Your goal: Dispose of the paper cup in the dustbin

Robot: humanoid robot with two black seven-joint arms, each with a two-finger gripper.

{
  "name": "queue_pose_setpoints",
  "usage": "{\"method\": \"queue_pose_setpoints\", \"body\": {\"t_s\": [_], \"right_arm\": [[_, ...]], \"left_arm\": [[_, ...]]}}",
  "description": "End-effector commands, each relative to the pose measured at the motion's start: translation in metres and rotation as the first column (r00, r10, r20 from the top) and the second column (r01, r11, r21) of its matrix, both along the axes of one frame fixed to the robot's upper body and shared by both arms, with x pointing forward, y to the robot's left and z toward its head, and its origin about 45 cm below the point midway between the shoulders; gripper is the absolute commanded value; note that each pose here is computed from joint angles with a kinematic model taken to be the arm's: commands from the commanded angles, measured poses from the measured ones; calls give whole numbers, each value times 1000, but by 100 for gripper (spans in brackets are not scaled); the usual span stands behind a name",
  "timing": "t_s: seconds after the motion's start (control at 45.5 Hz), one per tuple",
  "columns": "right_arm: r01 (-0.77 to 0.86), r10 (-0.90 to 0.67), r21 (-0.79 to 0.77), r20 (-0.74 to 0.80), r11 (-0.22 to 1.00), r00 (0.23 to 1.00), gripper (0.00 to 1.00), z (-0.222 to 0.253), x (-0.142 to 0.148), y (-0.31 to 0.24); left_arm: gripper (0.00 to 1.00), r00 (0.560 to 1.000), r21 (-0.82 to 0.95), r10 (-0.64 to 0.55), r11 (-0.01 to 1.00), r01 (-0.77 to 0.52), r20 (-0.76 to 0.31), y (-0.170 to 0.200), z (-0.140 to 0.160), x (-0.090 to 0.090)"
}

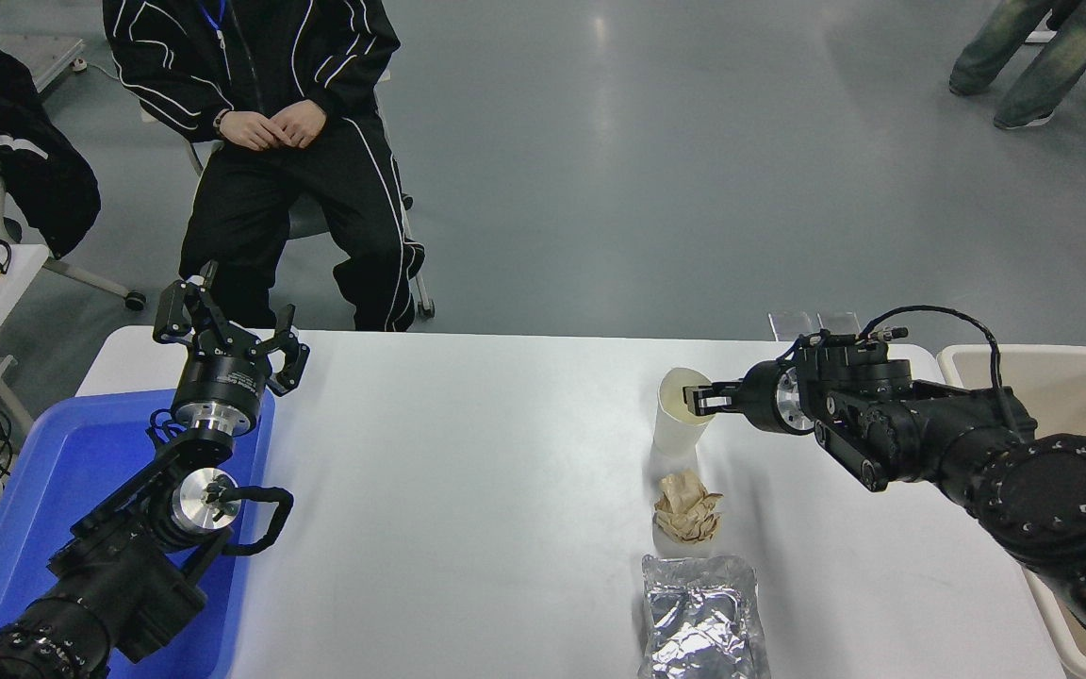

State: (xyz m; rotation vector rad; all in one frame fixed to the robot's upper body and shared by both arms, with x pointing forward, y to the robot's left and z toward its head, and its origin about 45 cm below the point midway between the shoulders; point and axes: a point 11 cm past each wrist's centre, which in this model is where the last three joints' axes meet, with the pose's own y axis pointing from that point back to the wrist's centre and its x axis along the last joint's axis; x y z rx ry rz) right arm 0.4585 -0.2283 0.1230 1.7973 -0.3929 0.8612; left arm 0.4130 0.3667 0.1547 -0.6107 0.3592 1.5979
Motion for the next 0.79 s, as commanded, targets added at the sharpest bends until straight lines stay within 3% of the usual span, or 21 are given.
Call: {"method": "queue_pose_setpoints", "body": {"t_s": [0.0,0.462,0.593,0.769], "right_arm": [[3,-3,-6,-5,1000,1000,2,-2,-1,-5],[10,-11,31,38,999,999,0,19,11,-16],[113,-126,151,82,982,989,0,53,30,-35],[284,-333,308,120,908,935,0,108,45,-107]], "left_arm": [[100,1000,0,0,1000,0,0,0,0,0],[100,1000,0,0,1000,0,0,0,0,0],[100,1000,0,0,1000,0,0,0,0,0],[100,1000,0,0,1000,0,0,0,0,0]]}}
